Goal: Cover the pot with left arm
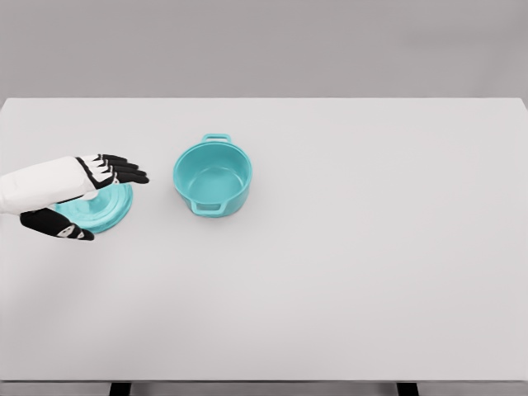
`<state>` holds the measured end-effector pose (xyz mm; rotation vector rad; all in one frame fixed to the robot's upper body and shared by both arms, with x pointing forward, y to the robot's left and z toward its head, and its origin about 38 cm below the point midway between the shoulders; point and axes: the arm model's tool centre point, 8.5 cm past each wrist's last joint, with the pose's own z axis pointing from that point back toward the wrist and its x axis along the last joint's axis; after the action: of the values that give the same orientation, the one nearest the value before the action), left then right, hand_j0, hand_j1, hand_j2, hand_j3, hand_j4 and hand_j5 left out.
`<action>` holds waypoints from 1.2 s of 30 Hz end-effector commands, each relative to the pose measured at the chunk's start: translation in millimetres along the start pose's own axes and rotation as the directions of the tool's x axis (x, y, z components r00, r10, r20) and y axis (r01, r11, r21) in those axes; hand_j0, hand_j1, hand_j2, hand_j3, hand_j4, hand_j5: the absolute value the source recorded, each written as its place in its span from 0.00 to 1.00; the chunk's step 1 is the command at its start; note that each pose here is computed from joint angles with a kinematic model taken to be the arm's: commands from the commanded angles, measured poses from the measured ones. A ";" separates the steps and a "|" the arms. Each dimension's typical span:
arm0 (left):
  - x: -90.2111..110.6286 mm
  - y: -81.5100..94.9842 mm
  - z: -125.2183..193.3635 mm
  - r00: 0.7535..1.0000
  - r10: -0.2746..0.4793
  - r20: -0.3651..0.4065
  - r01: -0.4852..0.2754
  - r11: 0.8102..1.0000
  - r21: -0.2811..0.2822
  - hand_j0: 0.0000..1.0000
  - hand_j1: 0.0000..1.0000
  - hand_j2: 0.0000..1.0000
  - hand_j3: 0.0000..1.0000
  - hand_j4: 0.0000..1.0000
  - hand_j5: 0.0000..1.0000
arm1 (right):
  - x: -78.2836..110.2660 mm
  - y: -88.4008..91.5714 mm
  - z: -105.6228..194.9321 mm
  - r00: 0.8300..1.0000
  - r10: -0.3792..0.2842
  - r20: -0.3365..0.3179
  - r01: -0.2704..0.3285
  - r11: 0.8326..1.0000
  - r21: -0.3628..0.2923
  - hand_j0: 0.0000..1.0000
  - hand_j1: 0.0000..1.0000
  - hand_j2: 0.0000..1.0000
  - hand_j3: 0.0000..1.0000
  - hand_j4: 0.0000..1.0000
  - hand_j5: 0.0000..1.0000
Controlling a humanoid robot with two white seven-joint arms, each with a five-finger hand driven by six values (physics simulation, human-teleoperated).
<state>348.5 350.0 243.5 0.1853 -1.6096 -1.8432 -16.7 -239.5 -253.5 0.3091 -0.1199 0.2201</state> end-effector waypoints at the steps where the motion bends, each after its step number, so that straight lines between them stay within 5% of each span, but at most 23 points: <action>1: -0.1 1.2 1.3 1.000 0.004 -0.002 -0.004 1.000 0.002 1.00 1.00 1.00 1.00 1.00 1.00 | -0.2 0.0 0.1 1.000 0.001 -0.001 -0.001 1.000 0.000 1.00 1.00 1.00 1.00 1.00 1.00; 10: 0.9 1.4 -3.1 1.000 0.002 0.008 -0.002 1.000 0.012 1.00 1.00 1.00 1.00 1.00 1.00 | -3.9 1.0 0.5 1.000 -0.004 -0.005 0.004 1.000 0.001 1.00 1.00 1.00 1.00 1.00 1.00; 14: 7.7 -4.8 -27.5 0.997 0.037 0.072 -0.043 0.995 0.090 1.00 1.00 1.00 1.00 1.00 1.00 | -3.9 1.0 0.5 1.000 -0.004 -0.005 0.004 1.000 0.001 1.00 1.00 1.00 1.00 1.00 1.00; 17: 7.3 1.7 -30.3 0.984 0.134 0.121 -0.153 0.973 0.175 1.00 1.00 1.00 1.00 1.00 1.00 | -3.0 0.7 0.4 1.000 -0.004 -0.004 0.004 1.000 0.001 1.00 1.00 1.00 1.00 1.00 1.00; 21: -36.2 -3.1 -10.3 0.965 0.263 0.000 -0.255 0.934 0.250 1.00 1.00 1.00 1.00 1.00 1.00 | -3.9 1.0 0.5 1.000 -0.004 -0.005 0.004 1.000 0.001 1.00 1.00 1.00 1.00 1.00 1.00; 26: -75.3 -17.4 9.0 0.917 0.358 -0.174 -0.296 0.906 0.302 1.00 1.00 1.00 1.00 1.00 1.00 | -3.0 0.7 0.4 1.000 -0.004 -0.004 0.004 1.000 0.001 1.00 1.00 1.00 1.00 1.00 1.00; 29: -89.5 -34.3 11.0 0.866 0.417 -0.274 -0.342 0.896 0.283 1.00 1.00 1.00 1.00 1.00 1.00 | -3.9 1.0 0.5 1.000 -0.004 -0.005 0.004 1.000 0.001 1.00 1.00 1.00 1.00 1.00 1.00; 32: -94.7 -42.1 12.8 0.841 0.442 -0.313 -0.365 0.890 0.275 1.00 1.00 1.00 1.00 1.00 1.00 | -3.9 1.0 0.5 1.000 -0.004 -0.005 0.004 1.000 0.001 1.00 1.00 1.00 1.00 1.00 1.00; 36: -98.2 -47.8 14.5 0.794 0.547 -0.266 -0.456 0.824 0.336 1.00 1.00 1.00 1.00 1.00 1.00 | -3.9 1.0 0.5 1.000 -0.004 -0.005 0.004 1.000 0.001 1.00 1.00 1.00 1.00 1.00 1.00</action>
<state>398.1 414.8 177.2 0.1959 -1.4630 -1.1683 -19.8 -239.6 -253.4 0.3090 -0.1155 0.2163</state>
